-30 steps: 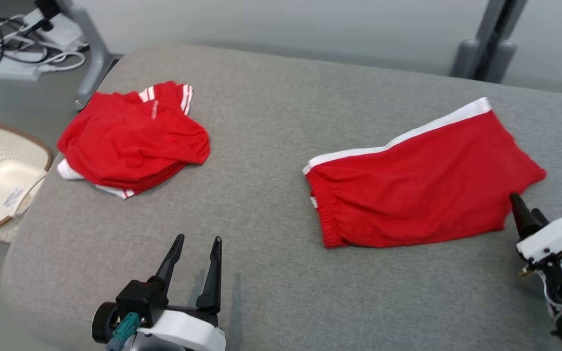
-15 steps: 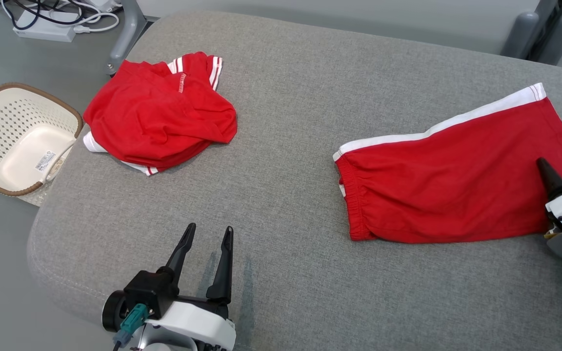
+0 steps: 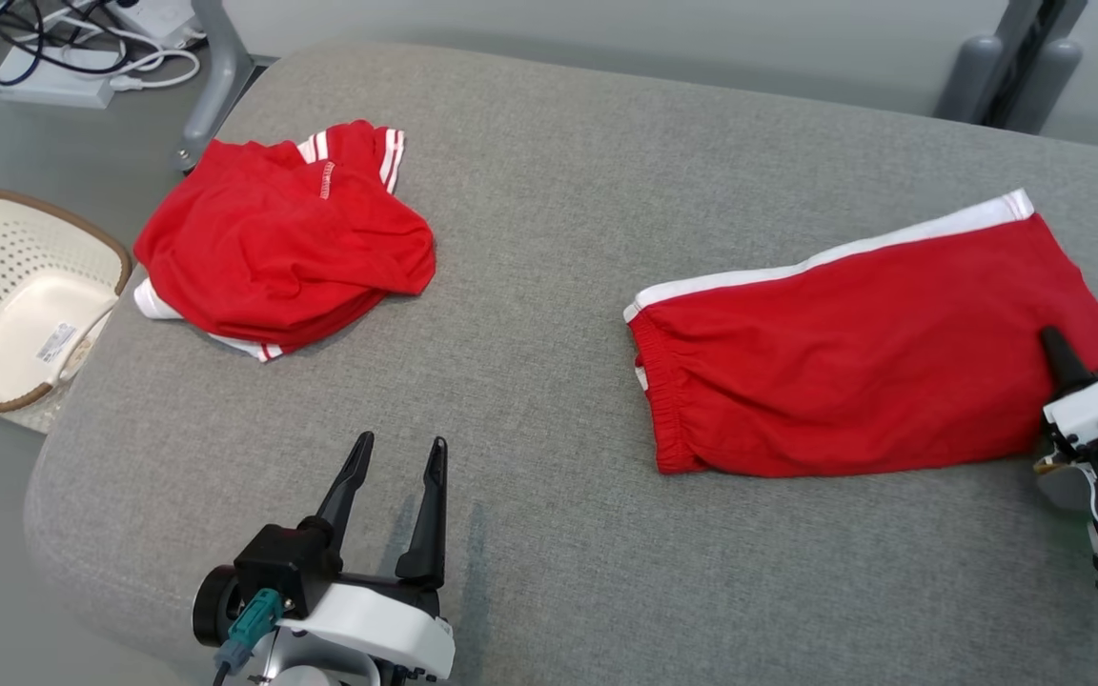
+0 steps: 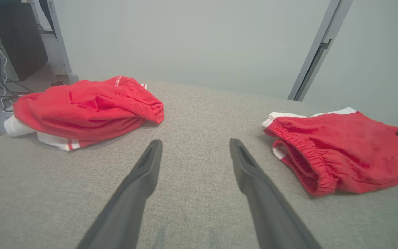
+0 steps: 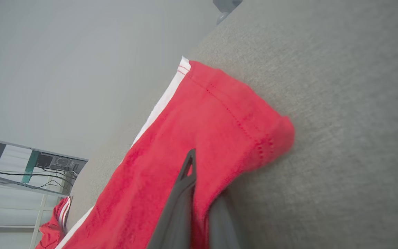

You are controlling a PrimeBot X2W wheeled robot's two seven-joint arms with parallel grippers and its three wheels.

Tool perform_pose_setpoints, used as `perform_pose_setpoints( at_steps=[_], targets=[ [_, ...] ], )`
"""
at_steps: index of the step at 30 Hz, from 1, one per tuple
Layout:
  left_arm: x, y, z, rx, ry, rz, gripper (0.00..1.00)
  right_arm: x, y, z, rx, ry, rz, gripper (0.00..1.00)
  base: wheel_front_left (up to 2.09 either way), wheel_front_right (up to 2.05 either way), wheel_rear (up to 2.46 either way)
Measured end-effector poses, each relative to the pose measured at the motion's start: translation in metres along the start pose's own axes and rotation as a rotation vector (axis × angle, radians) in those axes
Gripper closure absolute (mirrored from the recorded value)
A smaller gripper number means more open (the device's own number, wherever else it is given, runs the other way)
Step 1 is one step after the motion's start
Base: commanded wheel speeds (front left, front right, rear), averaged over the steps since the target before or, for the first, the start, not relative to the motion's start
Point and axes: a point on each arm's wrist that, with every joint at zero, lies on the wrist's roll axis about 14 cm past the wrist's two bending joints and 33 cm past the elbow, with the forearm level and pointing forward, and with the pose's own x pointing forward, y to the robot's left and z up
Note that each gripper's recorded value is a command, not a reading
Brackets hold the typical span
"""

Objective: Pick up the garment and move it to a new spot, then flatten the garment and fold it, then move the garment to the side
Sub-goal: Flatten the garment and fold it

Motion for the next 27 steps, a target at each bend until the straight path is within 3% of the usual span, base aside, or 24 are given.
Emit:
perform_pose_setpoints(
  at_steps=[9,18,24,27],
  targets=[
    [-0.003,-0.007,0.003,-0.014,-0.016,-0.028,0.00,-0.036,-0.036,0.026,0.064,-0.127,-0.067,1.00,0.00,0.00,0.00],
    [-0.009,-0.018,0.010,-0.032,-0.043,-0.067,0.00,-0.091,-0.102,0.038,0.127,-0.235,-0.233,1.00,0.00,0.00,0.00],
    [-0.009,-0.026,0.011,-0.038,-0.047,-0.094,0.00,-0.111,-0.116,0.031,0.120,-0.236,-0.271,1.00,0.00,0.00,0.00],
    [-0.008,-0.029,0.011,-0.038,-0.047,-0.104,0.00,-0.109,-0.105,0.037,0.101,-0.263,-0.243,1.00,0.00,0.00,0.00]
  ],
)
